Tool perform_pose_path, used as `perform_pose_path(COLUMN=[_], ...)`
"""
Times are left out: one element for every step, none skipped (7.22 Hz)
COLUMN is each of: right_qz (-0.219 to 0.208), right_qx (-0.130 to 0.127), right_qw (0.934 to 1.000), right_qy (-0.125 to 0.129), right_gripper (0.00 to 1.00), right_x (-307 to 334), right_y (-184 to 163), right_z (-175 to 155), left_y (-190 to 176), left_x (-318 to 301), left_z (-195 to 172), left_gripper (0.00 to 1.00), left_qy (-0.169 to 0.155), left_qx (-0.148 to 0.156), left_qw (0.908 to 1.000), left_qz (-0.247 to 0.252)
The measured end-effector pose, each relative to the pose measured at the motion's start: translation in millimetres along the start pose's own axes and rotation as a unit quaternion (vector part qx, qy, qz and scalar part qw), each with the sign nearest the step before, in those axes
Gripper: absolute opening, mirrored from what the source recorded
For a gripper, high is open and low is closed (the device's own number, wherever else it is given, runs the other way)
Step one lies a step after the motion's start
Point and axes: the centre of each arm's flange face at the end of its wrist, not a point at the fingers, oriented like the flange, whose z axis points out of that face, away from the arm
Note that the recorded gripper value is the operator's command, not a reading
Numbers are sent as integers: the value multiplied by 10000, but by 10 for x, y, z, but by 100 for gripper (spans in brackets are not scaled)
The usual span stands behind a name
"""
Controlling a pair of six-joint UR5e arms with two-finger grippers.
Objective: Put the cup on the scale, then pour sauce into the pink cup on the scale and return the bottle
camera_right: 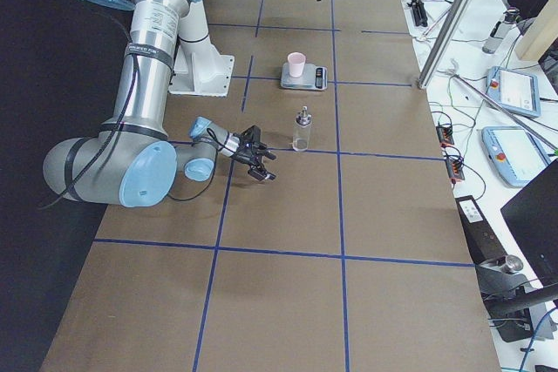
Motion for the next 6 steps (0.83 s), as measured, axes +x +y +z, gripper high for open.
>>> perform_pose_path(right_qz=[-10,-47,-86,-132,-197,-233], right_qx=[-10,-44,-144,-305,-504,-715], right_qw=[10000,9999,9997,9991,9981,9964], right_qy=[-66,-147,-205,-246,-299,-402], right_gripper=[100,100,100,100,100,100], right_x=[163,447,781,1082,1345,1584], right_y=[7,12,-13,-117,-335,-624], right_z=[80,205,338,449,541,612], left_y=[-10,-31,-60,-73,-61,-56], left_x=[-40,-92,-158,-256,-396,-563], left_z=[36,46,46,68,96,99], left_gripper=[73,73,73,73,73,73], left_qy=[-42,-81,-125,-189,-264,-329], left_qx=[-21,-20,-11,-30,-61,-57], left_qw=[9999,9997,9992,9985,9977,9968], left_qz=[94,238,380,505,618,730])
